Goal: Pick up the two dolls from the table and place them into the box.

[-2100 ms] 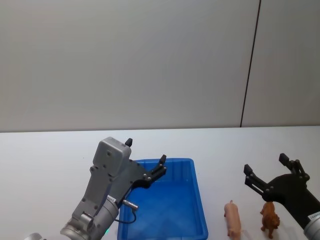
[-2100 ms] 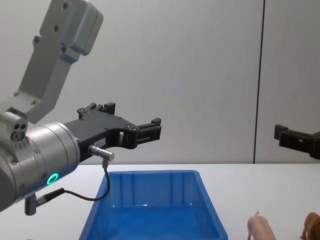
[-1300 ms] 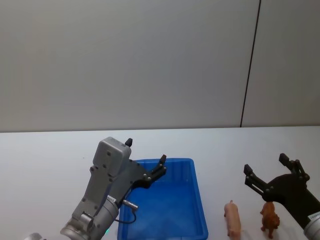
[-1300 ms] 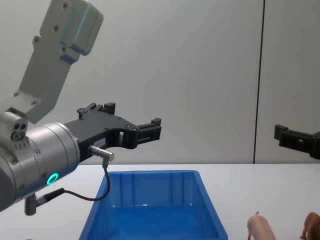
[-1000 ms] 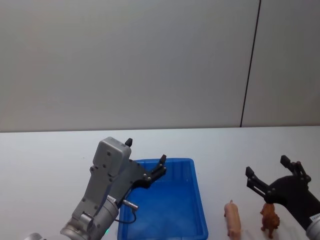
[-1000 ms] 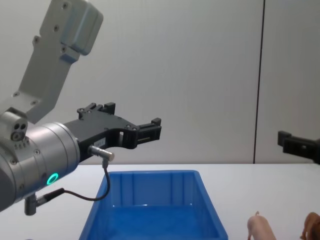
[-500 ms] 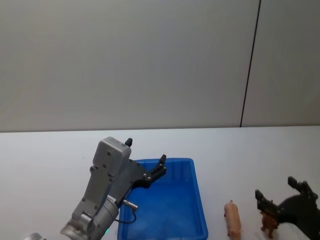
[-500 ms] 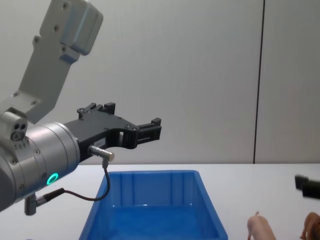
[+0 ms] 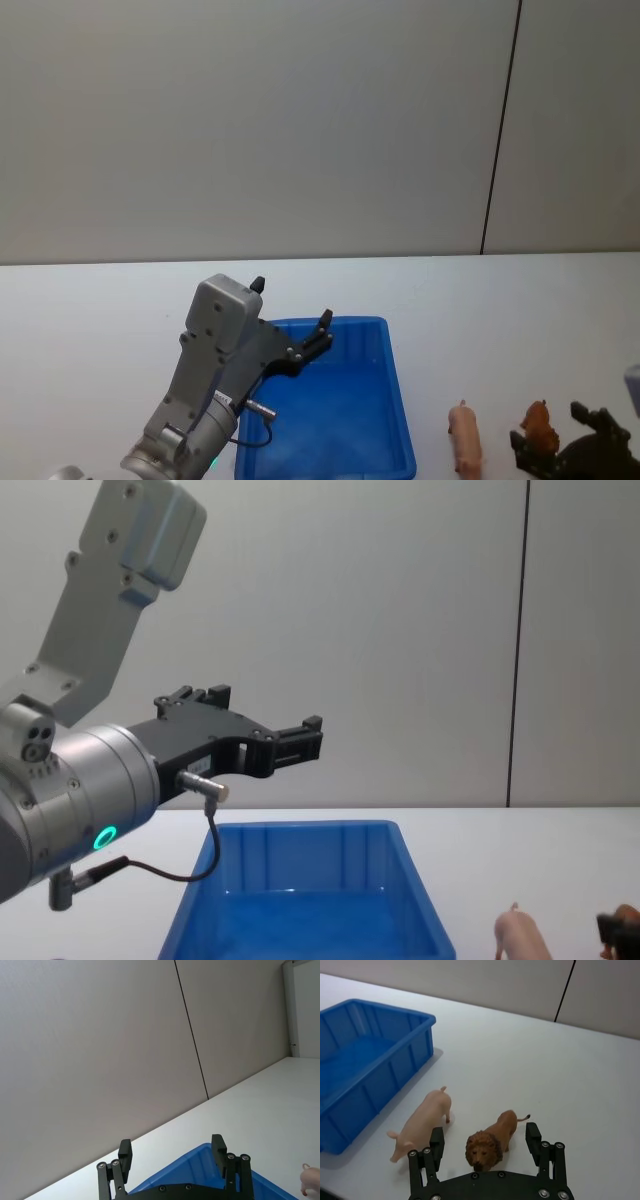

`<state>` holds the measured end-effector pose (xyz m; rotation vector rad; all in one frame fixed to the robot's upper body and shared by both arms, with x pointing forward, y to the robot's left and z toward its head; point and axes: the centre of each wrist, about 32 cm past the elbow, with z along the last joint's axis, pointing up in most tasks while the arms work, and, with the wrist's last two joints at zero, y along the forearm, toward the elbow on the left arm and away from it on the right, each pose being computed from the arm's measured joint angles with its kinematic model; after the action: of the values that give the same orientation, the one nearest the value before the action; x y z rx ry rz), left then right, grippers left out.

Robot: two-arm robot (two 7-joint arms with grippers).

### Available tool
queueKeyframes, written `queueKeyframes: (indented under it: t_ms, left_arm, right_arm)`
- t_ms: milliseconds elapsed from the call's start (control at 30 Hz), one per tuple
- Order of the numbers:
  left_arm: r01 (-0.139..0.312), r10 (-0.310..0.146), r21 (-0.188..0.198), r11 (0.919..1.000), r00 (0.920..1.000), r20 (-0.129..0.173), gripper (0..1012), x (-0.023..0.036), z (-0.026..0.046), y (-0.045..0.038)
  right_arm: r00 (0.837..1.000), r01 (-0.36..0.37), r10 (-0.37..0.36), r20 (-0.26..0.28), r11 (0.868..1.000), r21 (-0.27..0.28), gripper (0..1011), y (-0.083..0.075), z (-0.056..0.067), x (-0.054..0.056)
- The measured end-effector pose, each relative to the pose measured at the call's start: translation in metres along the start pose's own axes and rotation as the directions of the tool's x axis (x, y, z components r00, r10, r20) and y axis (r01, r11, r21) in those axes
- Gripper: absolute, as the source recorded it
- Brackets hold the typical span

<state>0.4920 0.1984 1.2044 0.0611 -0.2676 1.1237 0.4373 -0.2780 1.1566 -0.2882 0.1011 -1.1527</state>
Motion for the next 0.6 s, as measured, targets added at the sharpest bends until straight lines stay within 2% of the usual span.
queueKeyframes:
  t_ms: [267,433,467,567,600]
  left_arm:
    - [0.000,0.000,0.000,1.0000,1.0000,0.000,1001,0.0000,0.0000,0.0000]
    - [0.000,0.000,0.000,1.0000,1.0000,0.000,1002,0.0000,0.0000,0.0000]
    - [0.000,0.000,0.000,1.0000,1.0000,0.000,1001,0.0000,0.0000,0.0000]
    - [0.000,0.000,0.000,1.0000,1.0000,0.000,1002,0.0000,0.0000,0.0000]
    - [0.000,0.000,0.000,1.0000,1.0000,0.000,1002,0.0000,0.0000,0.0000]
  right_arm:
    - [1.000,-0.010,0.010,-0.020,0.999,-0.044,998,0.004,-0.006,0.000]
    - [1.000,-0.011,0.009,-0.030,0.998,-0.061,909,0.007,-0.009,-0.001]
    - [0.999,-0.009,0.007,-0.032,0.998,-0.064,860,0.008,-0.010,-0.001]
    - [0.999,-0.005,0.002,-0.034,0.998,-0.067,808,0.009,-0.010,-0.001]
    - [0.999,0.000,-0.002,-0.034,0.998,-0.068,754,0.009,-0.011,-0.002]
